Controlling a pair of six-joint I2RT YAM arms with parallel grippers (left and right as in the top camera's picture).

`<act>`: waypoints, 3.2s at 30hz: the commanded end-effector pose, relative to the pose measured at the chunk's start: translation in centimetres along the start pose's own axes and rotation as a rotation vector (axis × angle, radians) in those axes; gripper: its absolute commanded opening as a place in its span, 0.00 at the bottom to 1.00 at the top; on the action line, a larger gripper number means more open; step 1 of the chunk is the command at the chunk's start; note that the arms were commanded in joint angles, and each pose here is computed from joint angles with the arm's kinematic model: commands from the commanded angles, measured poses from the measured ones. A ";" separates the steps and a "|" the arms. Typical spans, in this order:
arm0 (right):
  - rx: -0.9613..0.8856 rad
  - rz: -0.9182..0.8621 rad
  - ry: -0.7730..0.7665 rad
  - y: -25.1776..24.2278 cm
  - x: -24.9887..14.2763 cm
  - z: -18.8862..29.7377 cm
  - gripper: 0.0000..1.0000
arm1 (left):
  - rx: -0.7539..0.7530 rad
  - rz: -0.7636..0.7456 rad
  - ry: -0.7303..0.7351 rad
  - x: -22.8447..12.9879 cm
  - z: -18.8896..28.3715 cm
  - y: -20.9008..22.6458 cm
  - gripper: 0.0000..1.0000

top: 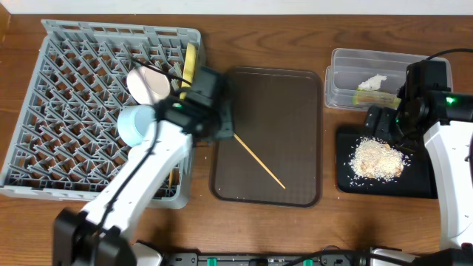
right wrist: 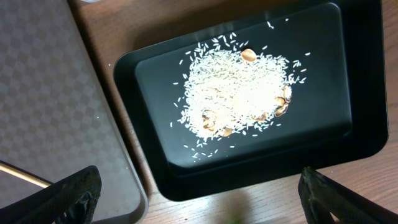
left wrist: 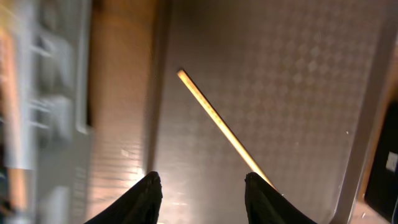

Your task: Sort waste into correct bins and load items into the dishwasher

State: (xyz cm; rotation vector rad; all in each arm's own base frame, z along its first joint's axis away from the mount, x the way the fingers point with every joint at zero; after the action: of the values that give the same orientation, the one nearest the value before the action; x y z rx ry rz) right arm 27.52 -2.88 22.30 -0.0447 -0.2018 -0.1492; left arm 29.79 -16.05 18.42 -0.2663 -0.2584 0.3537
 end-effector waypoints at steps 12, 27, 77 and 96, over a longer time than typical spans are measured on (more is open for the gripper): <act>-0.011 0.001 -0.026 -0.4 0.3 0.7 0.99 | 0.208 0.202 0.121 -4.7 -11.1 -1.4 0.48; -0.011 0.001 -0.027 -0.4 0.3 0.7 0.99 | 0.254 0.184 0.155 -5.8 -14.1 -1.0 0.28; -0.010 0.001 -0.026 -0.4 0.3 0.7 0.99 | 0.198 -0.153 -0.273 6.8 7.7 9.3 0.08; -0.011 0.000 -0.027 -0.4 0.3 0.7 0.99 | 0.224 -0.189 -0.061 7.7 0.1 9.8 0.34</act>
State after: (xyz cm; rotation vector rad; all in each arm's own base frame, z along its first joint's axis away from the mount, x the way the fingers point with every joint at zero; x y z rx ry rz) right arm 27.52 -2.88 22.30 -0.0447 -0.2018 -0.1492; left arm 33.32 -4.34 16.63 -0.0062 -0.2845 0.2080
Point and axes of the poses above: each gripper's point midway between its finger pads, its own z axis back along the fingers, its own y axis along the line the jaws close on, x = y × z, the point moved 6 cm from there along z, back along the fingers, and after that the axes turned 14 degrees about z, right-handed, at the moved point
